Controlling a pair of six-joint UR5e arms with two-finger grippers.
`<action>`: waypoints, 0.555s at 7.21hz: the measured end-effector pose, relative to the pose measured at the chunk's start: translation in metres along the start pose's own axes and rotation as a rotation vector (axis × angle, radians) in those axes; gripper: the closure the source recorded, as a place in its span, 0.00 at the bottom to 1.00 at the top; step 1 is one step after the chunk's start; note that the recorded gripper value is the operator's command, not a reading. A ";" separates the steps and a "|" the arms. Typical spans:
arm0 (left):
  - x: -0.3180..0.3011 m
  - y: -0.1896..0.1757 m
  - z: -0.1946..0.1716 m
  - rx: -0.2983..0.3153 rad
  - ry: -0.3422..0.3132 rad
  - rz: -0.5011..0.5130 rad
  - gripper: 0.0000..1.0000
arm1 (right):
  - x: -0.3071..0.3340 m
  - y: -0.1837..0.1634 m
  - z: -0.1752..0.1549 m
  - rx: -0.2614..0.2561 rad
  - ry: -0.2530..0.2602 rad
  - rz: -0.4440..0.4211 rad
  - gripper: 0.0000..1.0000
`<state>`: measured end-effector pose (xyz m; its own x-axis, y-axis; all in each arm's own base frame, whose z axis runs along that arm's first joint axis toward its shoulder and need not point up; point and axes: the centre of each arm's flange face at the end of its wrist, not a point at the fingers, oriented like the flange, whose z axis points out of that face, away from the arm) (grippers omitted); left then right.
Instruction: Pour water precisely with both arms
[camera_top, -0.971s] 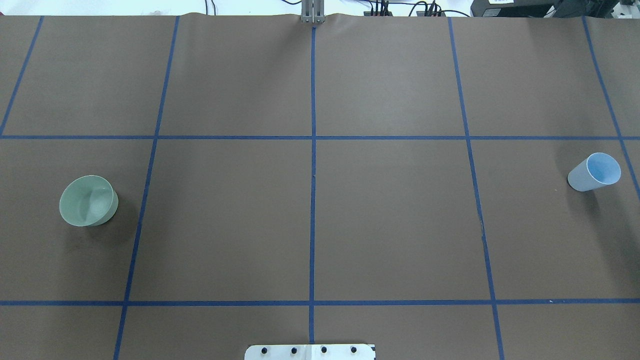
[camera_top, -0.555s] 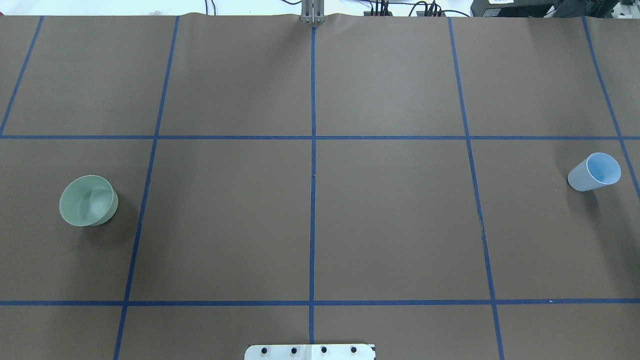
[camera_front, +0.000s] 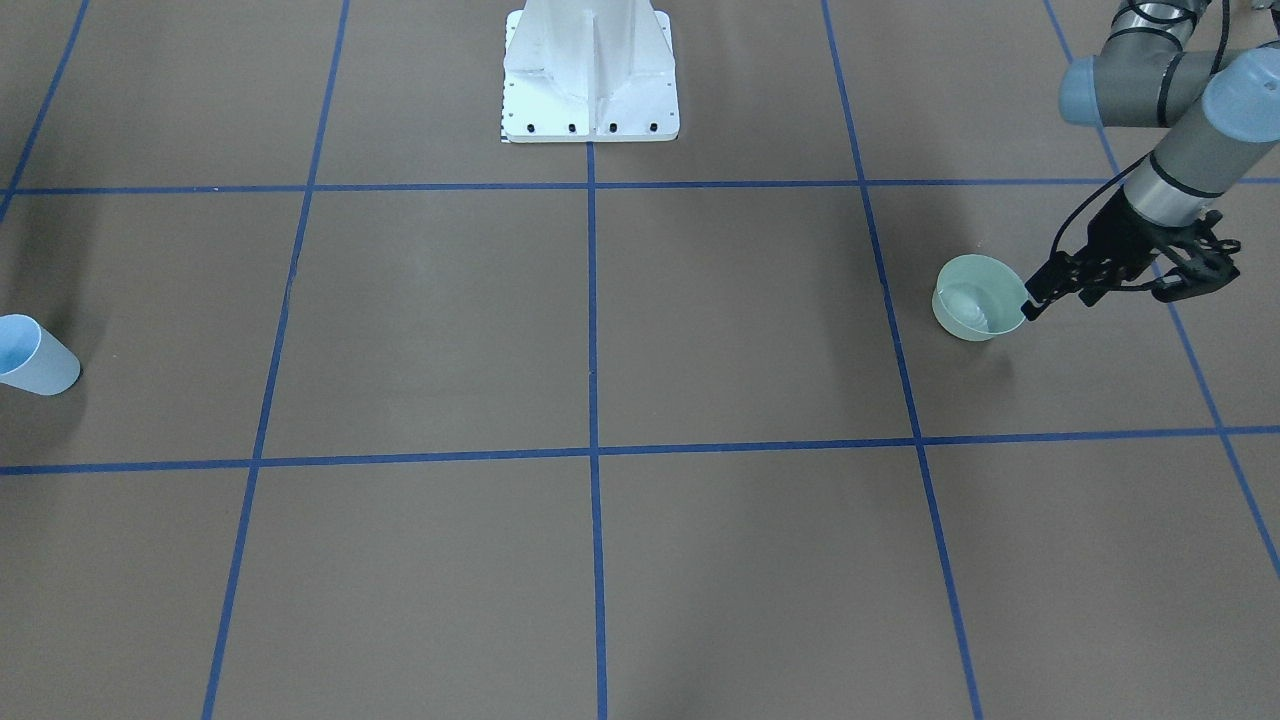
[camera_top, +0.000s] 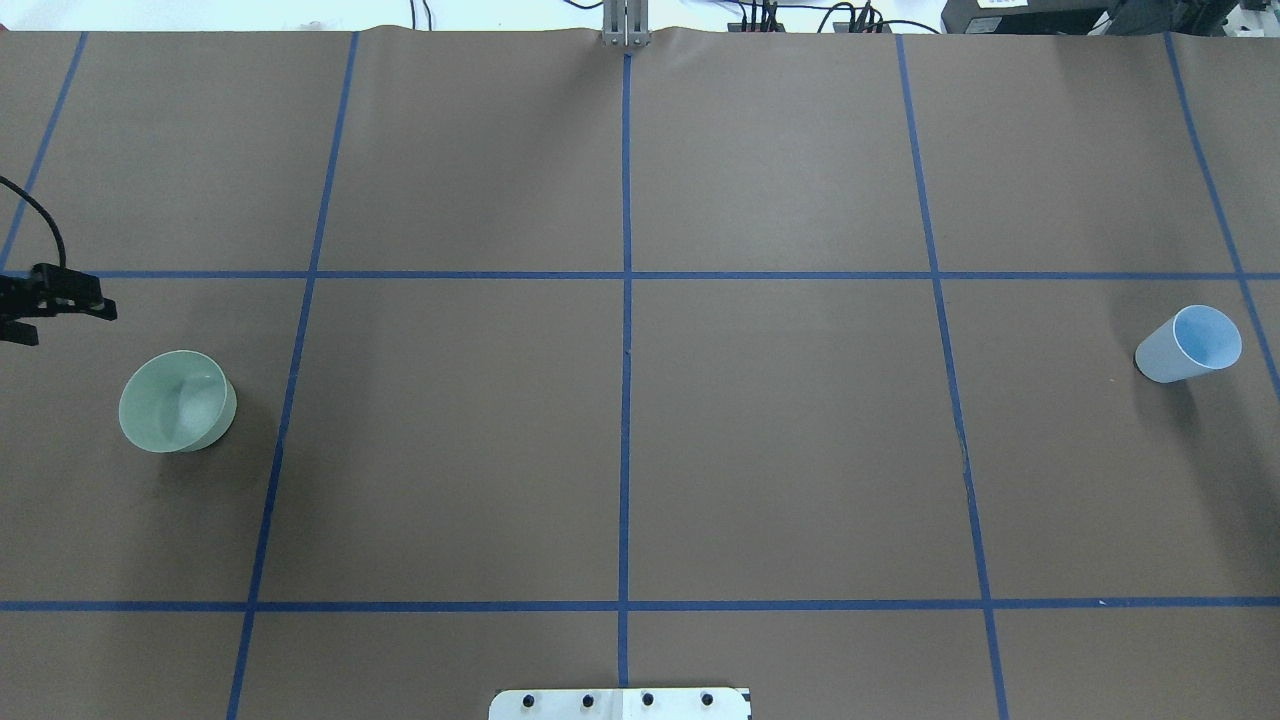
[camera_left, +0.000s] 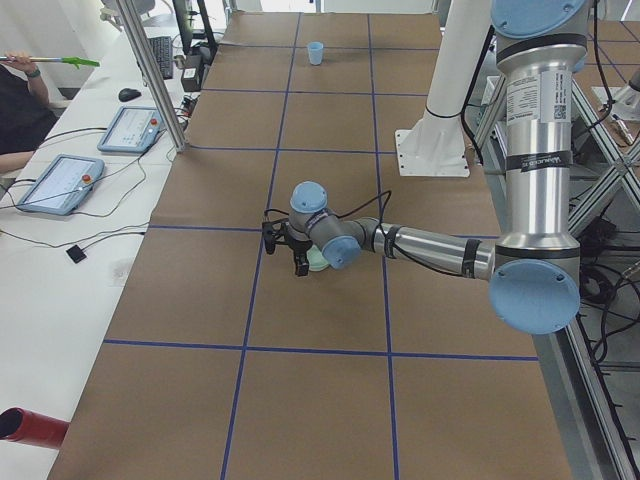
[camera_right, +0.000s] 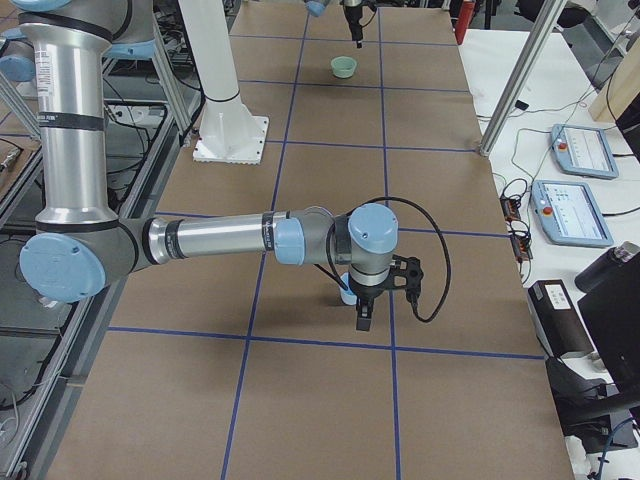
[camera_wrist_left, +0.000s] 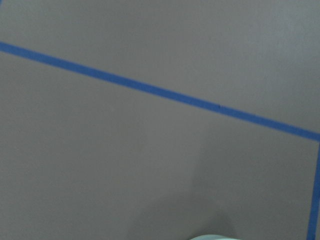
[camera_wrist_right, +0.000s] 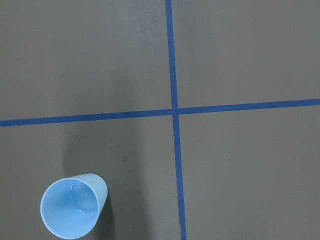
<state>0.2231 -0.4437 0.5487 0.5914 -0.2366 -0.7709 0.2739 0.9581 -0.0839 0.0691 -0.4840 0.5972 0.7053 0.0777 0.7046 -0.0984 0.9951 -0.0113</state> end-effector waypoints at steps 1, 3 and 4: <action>0.004 0.008 0.008 -0.017 -0.006 0.007 0.01 | 0.000 0.000 0.000 0.000 0.000 0.000 0.00; 0.010 0.022 0.019 -0.052 -0.013 0.022 0.01 | 0.000 0.000 0.000 0.000 -0.001 0.000 0.00; 0.010 0.028 0.025 -0.068 -0.023 0.026 0.01 | -0.001 0.000 0.000 0.001 -0.001 0.000 0.00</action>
<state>0.2558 -0.4228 0.5546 0.6148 -0.2146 -0.7589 0.2068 0.9725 -0.1074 0.0690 -0.4840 0.5965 0.7043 0.0771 0.7057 -0.0986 0.9951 -0.0103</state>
